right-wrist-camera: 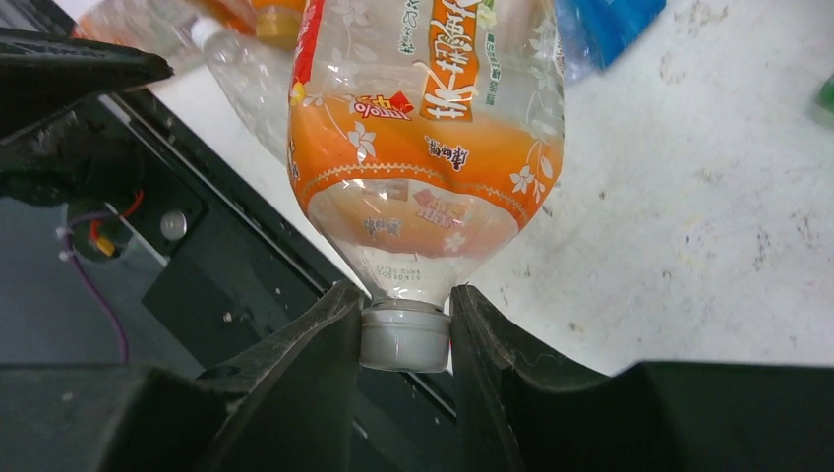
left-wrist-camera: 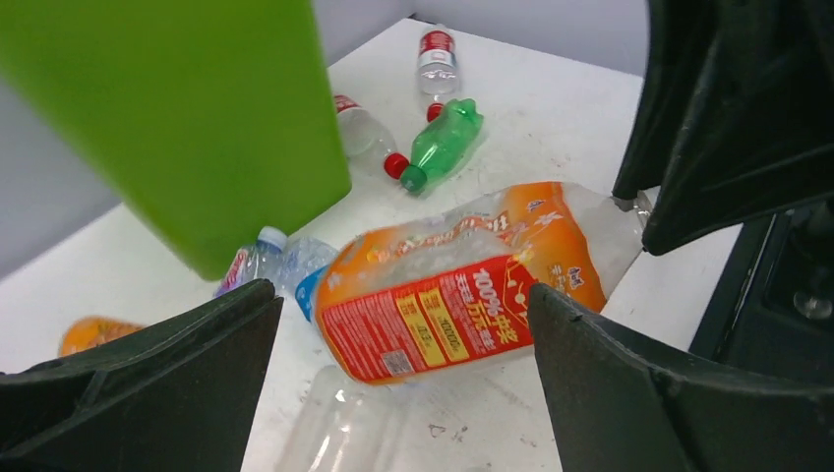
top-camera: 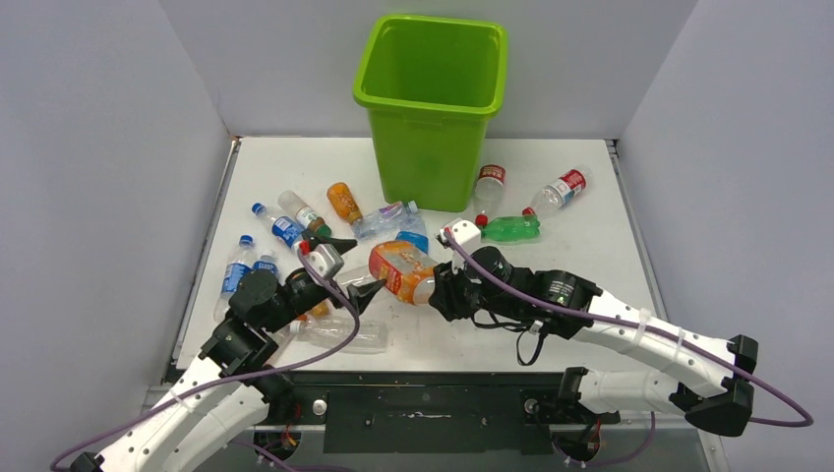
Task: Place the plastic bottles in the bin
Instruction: Pick up the plastic bottle at the center of the board.
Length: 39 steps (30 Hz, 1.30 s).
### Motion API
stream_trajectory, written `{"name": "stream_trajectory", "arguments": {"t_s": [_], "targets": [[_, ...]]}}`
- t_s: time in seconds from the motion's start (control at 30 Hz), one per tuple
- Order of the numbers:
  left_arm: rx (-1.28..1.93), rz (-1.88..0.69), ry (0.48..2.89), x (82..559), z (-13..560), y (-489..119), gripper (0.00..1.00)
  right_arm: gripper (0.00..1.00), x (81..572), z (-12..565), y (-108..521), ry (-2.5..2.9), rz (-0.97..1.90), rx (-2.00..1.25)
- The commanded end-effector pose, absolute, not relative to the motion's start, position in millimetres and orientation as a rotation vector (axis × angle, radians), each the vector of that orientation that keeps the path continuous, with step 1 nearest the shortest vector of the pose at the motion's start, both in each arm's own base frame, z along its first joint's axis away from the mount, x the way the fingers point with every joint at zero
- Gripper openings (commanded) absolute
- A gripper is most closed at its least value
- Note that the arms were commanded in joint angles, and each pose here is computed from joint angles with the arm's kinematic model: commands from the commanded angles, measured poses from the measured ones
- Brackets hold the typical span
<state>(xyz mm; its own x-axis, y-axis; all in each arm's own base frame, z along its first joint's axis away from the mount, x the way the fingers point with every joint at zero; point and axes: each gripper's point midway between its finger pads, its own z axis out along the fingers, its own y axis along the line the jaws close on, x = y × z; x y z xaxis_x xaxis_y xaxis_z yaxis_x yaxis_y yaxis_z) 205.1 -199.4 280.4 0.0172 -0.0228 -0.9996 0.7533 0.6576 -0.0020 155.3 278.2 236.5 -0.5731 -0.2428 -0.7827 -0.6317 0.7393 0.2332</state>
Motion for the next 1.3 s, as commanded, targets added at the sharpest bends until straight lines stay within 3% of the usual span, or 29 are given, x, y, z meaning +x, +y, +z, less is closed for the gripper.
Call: {"name": "stream_trajectory", "arguments": {"t_s": [0.0, 0.23, 0.53, 0.87, 1.03, 1.2, 1.27], "targets": [[1.031, -0.533, 1.226, 188, 304, -219, 0.96, 0.05, 135, 242, 262, 2.229, 0.657, -0.729], [1.361, -0.363, 1.163, 179, 281, -228, 0.96, 0.05, 126, 241, 255, 2.246, 0.672, -0.759], [1.644, -0.426, 1.128, 140, 254, -256, 0.96, 0.05, 116, 262, 250, 2.254, 0.673, -0.86], [1.606, -0.352, 1.095, 160, 255, -287, 0.99, 0.05, 112, 270, 258, 2.253, 0.705, -0.912], [1.553, -0.347, 1.091, 166, 258, -292, 0.79, 0.05, 111, 272, 263, 2.239, 0.725, -0.931], [1.541, -0.403, 1.075, 158, 259, -294, 0.7, 0.05, 110, 279, 273, 2.211, 0.769, -0.946], [1.541, -0.426, 1.071, 155, 259, -295, 0.57, 0.05, 110, 285, 278, 2.193, 0.787, -0.952]]}}
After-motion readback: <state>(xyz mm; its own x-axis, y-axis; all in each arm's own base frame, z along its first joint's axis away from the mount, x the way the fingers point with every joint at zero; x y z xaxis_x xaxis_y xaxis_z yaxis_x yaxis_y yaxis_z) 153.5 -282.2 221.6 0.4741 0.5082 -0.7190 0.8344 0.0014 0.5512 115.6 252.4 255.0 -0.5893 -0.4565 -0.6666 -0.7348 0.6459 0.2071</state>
